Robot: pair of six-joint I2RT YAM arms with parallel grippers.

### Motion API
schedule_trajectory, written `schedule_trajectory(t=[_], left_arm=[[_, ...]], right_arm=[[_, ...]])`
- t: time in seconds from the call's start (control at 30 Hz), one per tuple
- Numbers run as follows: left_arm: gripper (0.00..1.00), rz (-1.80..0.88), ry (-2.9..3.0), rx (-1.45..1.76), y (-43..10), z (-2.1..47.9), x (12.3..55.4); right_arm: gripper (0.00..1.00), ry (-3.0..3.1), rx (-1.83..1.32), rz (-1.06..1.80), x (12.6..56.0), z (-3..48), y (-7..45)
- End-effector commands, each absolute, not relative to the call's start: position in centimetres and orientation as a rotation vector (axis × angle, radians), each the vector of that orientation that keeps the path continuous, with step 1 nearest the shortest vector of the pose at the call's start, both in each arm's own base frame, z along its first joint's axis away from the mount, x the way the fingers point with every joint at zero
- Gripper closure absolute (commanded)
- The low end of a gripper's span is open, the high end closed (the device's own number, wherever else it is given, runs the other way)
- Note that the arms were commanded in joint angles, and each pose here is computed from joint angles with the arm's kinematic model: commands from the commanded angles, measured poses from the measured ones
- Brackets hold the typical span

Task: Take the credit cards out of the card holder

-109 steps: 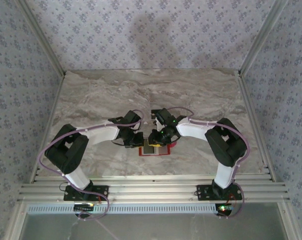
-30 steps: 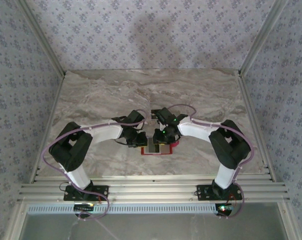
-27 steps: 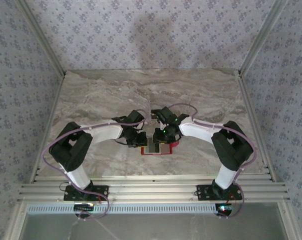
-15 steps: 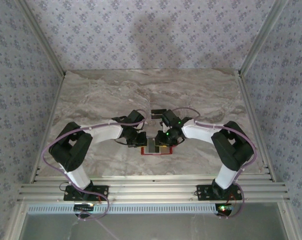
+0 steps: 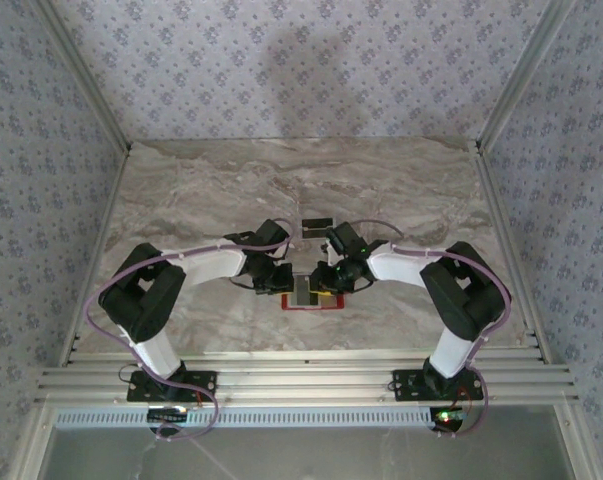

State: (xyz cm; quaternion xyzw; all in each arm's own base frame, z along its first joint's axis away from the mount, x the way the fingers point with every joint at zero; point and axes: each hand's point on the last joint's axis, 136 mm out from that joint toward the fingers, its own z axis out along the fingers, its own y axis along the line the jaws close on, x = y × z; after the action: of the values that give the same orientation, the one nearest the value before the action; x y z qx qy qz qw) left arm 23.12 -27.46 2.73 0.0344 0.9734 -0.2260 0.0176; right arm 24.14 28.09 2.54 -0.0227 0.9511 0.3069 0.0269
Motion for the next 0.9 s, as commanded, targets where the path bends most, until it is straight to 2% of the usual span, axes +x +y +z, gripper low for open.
schedule_trajectory(t=[0.0,0.3,0.87], left_arm=[[0.88,-0.627,3.071,0.123,-27.0,1.7,22.4],[0.87,-0.630,3.069,0.130,-27.1,1.7,22.4],[0.88,-0.627,3.073,0.131,-27.0,1.6,22.3]], right_arm=[[0.81,2.933,-0.052,0.987,24.0,2.7,28.1],[0.90,2.947,-0.034,0.917,24.1,2.8,26.7],[0.92,2.925,-0.025,0.819,24.5,5.2,24.0]])
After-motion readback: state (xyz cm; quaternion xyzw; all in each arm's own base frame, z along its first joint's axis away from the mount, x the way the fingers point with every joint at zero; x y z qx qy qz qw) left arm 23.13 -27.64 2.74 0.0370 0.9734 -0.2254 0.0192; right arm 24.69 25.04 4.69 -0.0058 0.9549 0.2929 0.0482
